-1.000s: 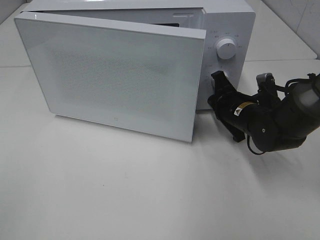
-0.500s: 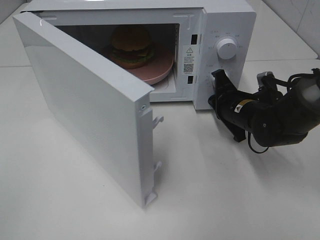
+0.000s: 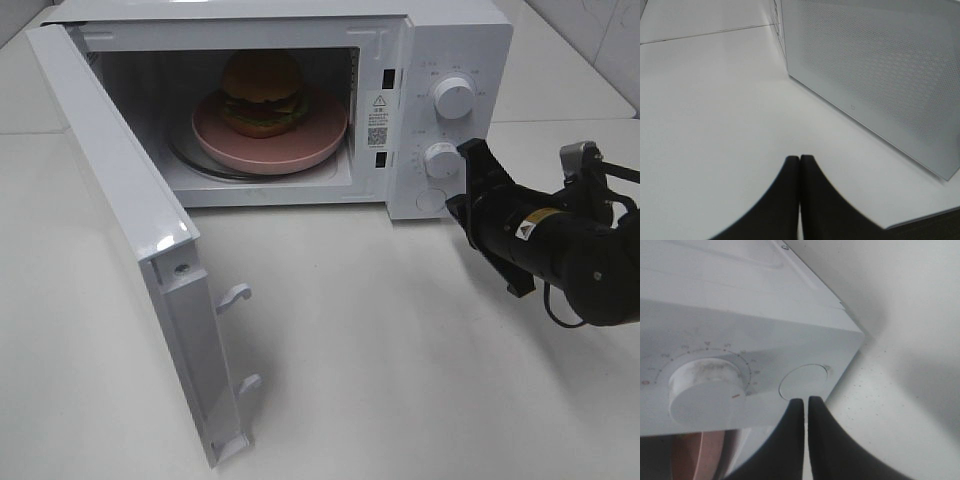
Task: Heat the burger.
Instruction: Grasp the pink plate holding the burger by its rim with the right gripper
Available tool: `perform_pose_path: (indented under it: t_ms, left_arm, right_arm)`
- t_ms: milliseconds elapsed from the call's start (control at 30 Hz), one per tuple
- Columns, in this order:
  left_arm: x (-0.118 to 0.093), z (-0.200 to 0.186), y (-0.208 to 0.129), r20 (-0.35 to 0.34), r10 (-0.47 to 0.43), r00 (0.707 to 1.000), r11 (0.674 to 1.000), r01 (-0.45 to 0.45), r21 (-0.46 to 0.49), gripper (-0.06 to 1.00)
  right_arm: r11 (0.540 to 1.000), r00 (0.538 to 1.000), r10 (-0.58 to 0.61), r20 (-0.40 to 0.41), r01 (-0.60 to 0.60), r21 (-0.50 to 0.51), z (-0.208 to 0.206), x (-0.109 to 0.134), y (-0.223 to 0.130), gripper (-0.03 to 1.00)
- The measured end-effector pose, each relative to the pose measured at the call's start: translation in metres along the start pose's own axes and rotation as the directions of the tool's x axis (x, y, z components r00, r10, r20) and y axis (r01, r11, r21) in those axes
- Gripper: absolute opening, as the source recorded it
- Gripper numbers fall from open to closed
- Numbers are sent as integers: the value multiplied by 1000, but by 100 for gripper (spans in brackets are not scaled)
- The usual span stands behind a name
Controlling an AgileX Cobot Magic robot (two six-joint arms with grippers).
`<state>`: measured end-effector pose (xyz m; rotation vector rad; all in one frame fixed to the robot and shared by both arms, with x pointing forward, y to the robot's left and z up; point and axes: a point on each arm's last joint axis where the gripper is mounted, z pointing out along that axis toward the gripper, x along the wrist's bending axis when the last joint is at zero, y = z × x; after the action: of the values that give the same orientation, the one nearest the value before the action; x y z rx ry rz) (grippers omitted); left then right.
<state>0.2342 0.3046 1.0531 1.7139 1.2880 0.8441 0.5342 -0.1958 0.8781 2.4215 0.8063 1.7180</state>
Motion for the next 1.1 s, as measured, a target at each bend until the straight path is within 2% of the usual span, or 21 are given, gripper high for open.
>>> perform_pose_path:
  t_ms: [100,167,200,233,267,300,333,367,433,467,500,533,567,600,633,700,800,867,900,967,1100]
  left_arm:
    - [0,0,0,0,0,1000,1000,0,0,0]
    - [0,0,0,0,0,1000,1000,0,0,0]
    - [0,0,0,0,0,1000,1000,0,0,0]
    - [0,0,0,0,0,1000,1000,0,0,0]
    - [0,0,0,0,0,1000,1000,0,0,0]
    - [0,0,0,0,0,1000,1000,0,0,0]
    - [0,0,0,0,0,1000,1000,0,0,0]
    - [0,0,0,0,0,1000,1000,0,0,0]
    - [0,0,0,0,0,1000,1000,0,0,0]
    - [0,0,0,0,0,1000,1000,0,0,0]
    - [0,0,0,0,0,1000,1000,0,0,0]
    - [0,0,0,0,0,1000,1000,0,0,0]
    - [0,0,0,0,0,1000,1000,0,0,0]
    - [0,0,0,0,0,1000,1000,0,0,0]
    - [0,0,0,0,0,1000,1000,0,0,0]
    - [0,0,0,0,0,1000,1000,0,0,0]
    - [0,0,0,0,0,1000,1000,0,0,0]
    - [0,0,0,0,0,1000,1000,0,0,0]
    - [0,0,0,0,0,1000,1000,0,0,0]
    - [0,0,0,0,0,1000,1000,0,0,0]
    - [0,0,0,0,0,1000,1000,0,0,0]
  right_arm:
    - [998,998,-60,5,60,7,-6,-1,0,2]
    - [980,980,-197,2,197,16,-15,0,0,3]
    - [980,980,-197,2,197,16,-15,0,0,3]
    - [954,954,-300,-3,300,13,-20,1,1,3]
    - [954,954,-300,-3,300,13,-20,1,1,3]
    - [908,909,-418,-10,418,12,-24,4,2,4]
    - [880,880,-474,-18,475,13,-25,6,3,4]
    - [880,880,-474,-18,475,13,-25,6,3,4]
    - [749,750,-659,-54,661,38,-31,14,2,4]
    - [749,750,-659,-54,661,38,-31,14,2,4]
    - [708,710,-702,-64,704,48,-33,16,1,4]
    - [708,710,-702,-64,704,48,-33,16,1,4]
    - [633,637,-766,-83,771,69,-36,18,0,4]
    - [591,597,-797,-93,802,87,-38,19,-1,4]
    - [591,597,-797,-93,802,87,-38,19,-1,4]
    - [461,483,-864,-140,872,164,-44,18,-5,5]
    - [429,457,-876,-152,884,184,-46,18,-6,5]
    - [309,369,-910,-189,907,285,-49,16,-9,5]
    - [309,369,-910,-189,907,285,-49,16,-9,5]
    - [226,315,-931,-185,894,388,-48,14,-7,5]
    - [188,290,-945,-152,861,473,-46,16,-1,5]
